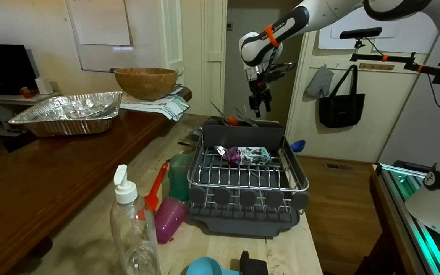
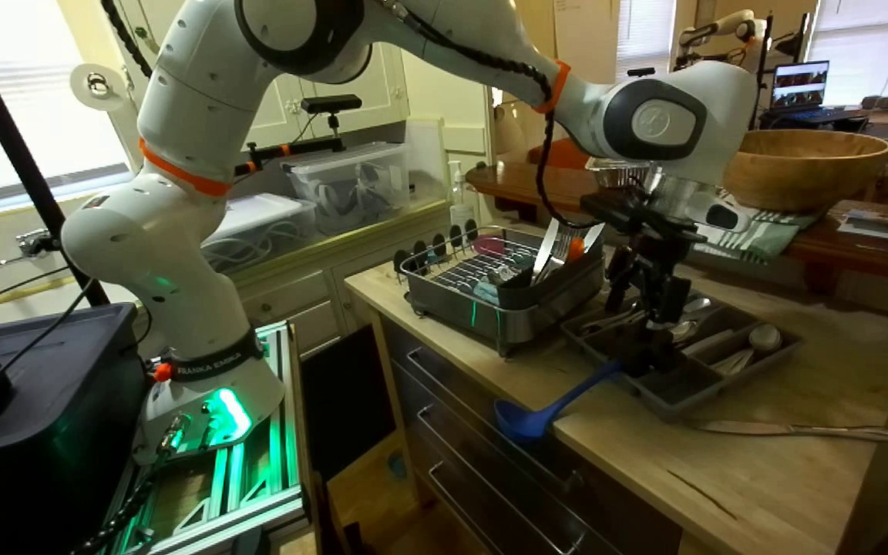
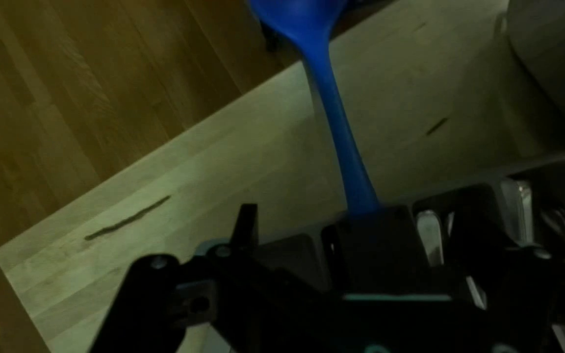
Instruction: Move the blue spoon to the left dish rack, then remove some utensils from the left dish rack
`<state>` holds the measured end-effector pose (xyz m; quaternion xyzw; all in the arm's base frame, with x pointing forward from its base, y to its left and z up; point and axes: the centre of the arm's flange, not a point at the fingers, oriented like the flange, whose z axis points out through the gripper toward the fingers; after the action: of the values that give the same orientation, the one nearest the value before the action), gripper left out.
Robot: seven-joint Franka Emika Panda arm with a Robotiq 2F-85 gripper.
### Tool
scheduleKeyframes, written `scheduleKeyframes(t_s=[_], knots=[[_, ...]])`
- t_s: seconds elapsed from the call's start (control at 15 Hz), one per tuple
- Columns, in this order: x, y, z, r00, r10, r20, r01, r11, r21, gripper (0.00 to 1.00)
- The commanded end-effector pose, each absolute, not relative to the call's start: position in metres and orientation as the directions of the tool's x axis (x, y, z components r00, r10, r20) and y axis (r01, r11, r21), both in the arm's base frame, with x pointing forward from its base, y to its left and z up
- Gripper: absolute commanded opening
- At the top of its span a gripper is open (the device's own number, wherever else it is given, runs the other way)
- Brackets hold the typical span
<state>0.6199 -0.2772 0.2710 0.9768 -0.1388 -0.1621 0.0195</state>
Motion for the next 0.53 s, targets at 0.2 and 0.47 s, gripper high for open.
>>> scheduleKeyframes(t_s=[0.2, 0.47], knots=[[0.617, -0.285, 0.267, 0.914, -0.299, -0.274, -0.296, -0.954, 0.056, 1.0], [0.597, -0.295, 0.243, 0.971, -0.16, -0.177, -0.145, -0.985, 0.099, 1.0]])
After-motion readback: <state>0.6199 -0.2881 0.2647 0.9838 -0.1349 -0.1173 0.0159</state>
